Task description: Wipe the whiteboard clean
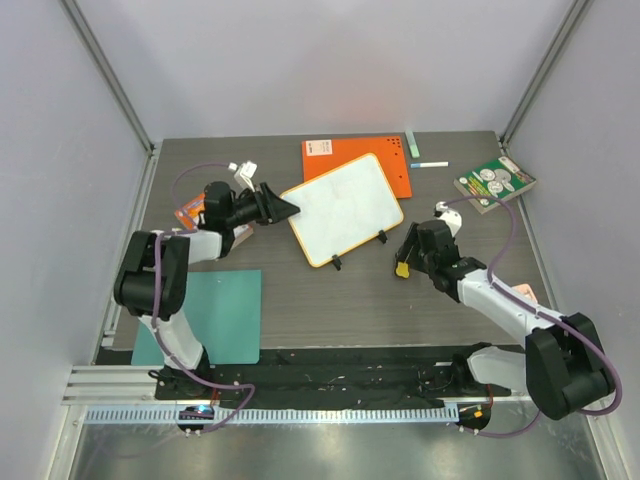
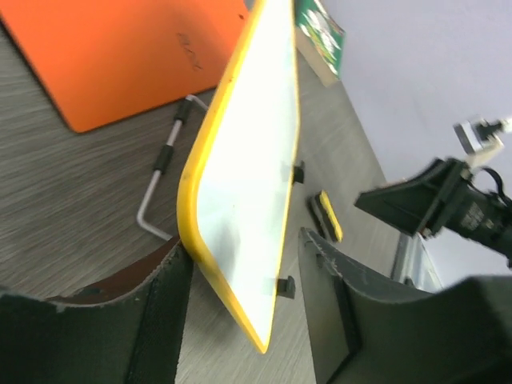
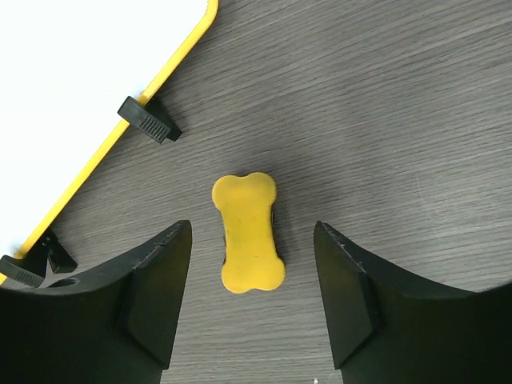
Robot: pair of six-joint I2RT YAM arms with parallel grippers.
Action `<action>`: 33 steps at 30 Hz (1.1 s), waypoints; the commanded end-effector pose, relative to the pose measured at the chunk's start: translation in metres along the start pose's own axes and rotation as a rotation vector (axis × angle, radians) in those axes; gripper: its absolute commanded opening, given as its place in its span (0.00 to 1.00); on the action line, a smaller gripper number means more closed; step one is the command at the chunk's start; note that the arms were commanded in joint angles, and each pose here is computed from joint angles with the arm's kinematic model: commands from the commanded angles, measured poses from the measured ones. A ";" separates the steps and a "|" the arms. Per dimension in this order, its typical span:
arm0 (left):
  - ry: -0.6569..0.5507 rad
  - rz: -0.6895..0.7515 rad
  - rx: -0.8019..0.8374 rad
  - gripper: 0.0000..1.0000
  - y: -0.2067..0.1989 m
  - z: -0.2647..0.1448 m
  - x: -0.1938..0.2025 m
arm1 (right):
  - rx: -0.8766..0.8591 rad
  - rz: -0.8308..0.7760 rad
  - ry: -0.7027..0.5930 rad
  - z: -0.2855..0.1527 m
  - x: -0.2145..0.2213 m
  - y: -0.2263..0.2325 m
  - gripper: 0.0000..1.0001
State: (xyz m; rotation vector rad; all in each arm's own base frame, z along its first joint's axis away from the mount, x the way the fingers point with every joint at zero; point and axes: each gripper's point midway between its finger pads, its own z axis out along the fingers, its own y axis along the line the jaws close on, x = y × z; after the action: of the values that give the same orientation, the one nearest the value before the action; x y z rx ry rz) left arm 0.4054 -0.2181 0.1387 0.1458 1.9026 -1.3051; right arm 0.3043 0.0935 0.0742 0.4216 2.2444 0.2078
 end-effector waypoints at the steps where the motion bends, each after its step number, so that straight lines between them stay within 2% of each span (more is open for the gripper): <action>1: -0.050 0.066 -0.198 0.56 0.017 -0.013 -0.013 | -0.031 0.016 -0.027 -0.007 -0.007 0.005 0.74; 9: -0.148 0.087 -0.437 0.65 0.027 -0.047 -0.034 | -0.029 0.017 -0.041 -0.011 -0.010 0.004 0.92; 11: -0.185 0.128 -0.473 0.66 0.016 -0.059 -0.039 | -0.027 0.015 -0.047 -0.012 -0.012 0.003 0.93; 13: -0.215 0.174 -0.486 0.58 -0.001 -0.069 -0.046 | -0.029 0.016 -0.054 -0.014 -0.013 0.004 0.93; 14: -0.194 0.184 -0.476 0.44 -0.009 -0.068 -0.039 | -0.028 0.013 -0.056 -0.015 -0.013 0.003 0.93; 16: -0.178 0.200 -0.419 0.28 -0.036 -0.064 -0.035 | -0.033 0.016 -0.065 -0.017 -0.015 0.003 0.93; 17: -0.131 0.202 -0.424 0.11 -0.040 -0.061 -0.024 | -0.030 0.014 -0.067 -0.016 -0.015 0.002 0.93; 19: -0.063 0.252 -0.386 0.01 -0.066 -0.047 -0.003 | -0.023 0.012 -0.070 -0.018 -0.017 0.001 0.93; 22: 0.034 0.280 -0.327 0.00 -0.094 -0.032 0.034 | -0.026 0.015 -0.084 -0.021 -0.021 0.002 0.94; 26: 0.128 0.241 -0.213 0.00 -0.118 -0.010 0.078 | -0.030 0.022 -0.100 -0.025 -0.026 0.003 0.96; 30: 0.247 0.232 -0.223 0.00 -0.107 0.005 0.135 | -0.021 0.028 -0.100 -0.026 -0.028 0.002 1.00; 33: 0.280 0.217 -0.247 0.00 -0.098 0.014 0.161 | -0.015 0.030 -0.107 -0.028 -0.029 0.001 1.00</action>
State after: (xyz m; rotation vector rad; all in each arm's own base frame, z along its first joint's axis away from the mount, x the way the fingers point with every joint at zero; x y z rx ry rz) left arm 0.2655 -0.3165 0.1336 0.4266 2.1396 -0.9538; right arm 0.2962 0.0864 0.0971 0.4309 2.1803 0.2200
